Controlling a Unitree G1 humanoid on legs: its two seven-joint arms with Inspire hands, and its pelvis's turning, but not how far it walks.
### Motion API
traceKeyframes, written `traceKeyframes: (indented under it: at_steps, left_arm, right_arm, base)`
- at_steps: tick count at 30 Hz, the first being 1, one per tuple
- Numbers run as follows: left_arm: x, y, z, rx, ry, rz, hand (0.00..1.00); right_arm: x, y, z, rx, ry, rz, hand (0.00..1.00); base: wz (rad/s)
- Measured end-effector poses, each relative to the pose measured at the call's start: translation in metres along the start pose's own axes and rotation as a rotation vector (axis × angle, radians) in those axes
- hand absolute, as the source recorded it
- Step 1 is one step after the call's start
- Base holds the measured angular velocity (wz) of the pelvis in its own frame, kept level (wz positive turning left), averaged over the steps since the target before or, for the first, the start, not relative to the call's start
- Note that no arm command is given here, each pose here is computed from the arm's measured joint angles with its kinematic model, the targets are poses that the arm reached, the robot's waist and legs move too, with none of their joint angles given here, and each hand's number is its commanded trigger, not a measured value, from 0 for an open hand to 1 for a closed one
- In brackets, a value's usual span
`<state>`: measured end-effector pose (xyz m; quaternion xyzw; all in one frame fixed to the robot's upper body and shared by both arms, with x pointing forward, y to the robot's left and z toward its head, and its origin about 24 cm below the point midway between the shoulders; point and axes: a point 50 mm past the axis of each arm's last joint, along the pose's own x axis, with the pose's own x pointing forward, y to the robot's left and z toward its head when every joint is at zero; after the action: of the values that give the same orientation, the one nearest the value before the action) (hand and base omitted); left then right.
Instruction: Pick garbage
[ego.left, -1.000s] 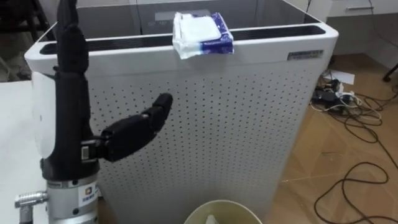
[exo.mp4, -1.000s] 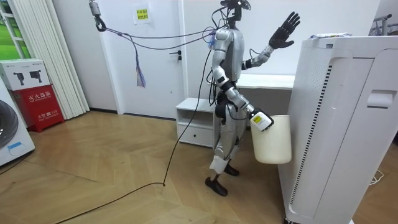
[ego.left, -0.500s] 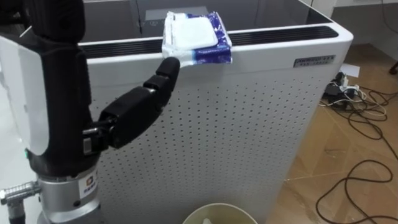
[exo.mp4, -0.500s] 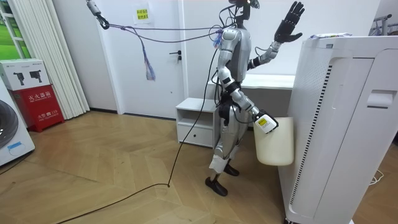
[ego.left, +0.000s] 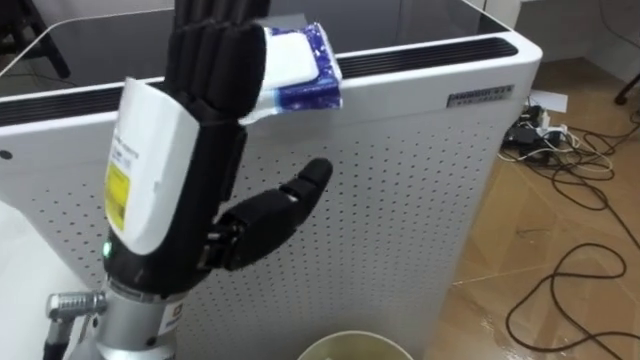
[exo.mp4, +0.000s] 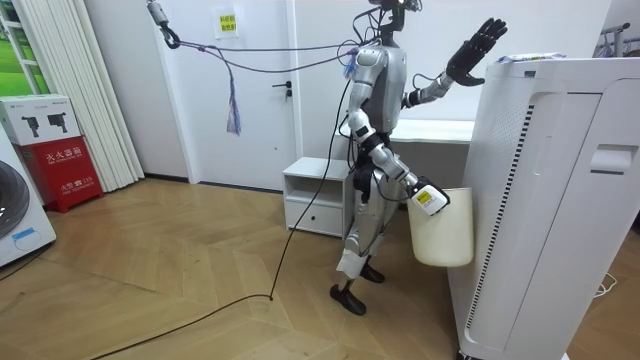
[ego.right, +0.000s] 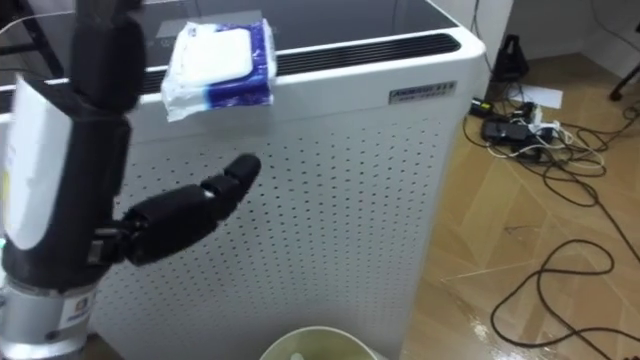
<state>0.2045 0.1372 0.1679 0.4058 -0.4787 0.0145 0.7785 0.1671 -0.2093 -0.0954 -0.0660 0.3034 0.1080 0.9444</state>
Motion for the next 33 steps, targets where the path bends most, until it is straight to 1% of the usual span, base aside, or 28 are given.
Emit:
traceKeyframes:
  at_steps: [7, 14, 18, 21, 24, 31, 33]
  left_arm:
    - [0.0, -0.001, 0.0, -0.022, 0.0, -0.046, 0.0]
    - [0.0, -0.001, 0.0, -0.023, -0.007, -0.049, 0.0]
    - [0.001, 0.002, -0.002, -0.004, -0.007, -0.041, 0.0]
    - [0.007, 0.004, -0.002, 0.006, -0.03, -0.028, 0.0]
    - [0.014, 0.01, -0.002, 0.03, -0.063, 0.004, 0.0]
    - [0.022, 0.03, -0.005, 0.262, -0.123, 0.096, 0.0]
    - [0.024, 0.034, -0.003, 0.298, -0.135, 0.121, 0.0]
  right_arm:
    - [-0.003, -0.004, 0.0, -0.013, -0.002, -0.007, 1.0]
    - [-0.003, -0.003, 0.0, -0.013, -0.002, 0.003, 1.0]
    - [-0.003, -0.002, -0.002, -0.01, 0.003, 0.009, 1.0]
    - [-0.005, -0.003, -0.003, -0.012, 0.008, 0.004, 1.0]
    - [-0.005, -0.003, -0.004, -0.012, 0.011, 0.0, 1.0]
    - [-0.007, -0.003, -0.006, -0.007, 0.017, -0.007, 1.0]
    - [-0.008, -0.002, -0.009, -0.005, 0.023, -0.009, 1.0]
  base:
    - [-0.04]
    - [0.0]
    - [0.0]
    - [-0.05]
    - [0.0]
    - [0.0]
    - [0.0]
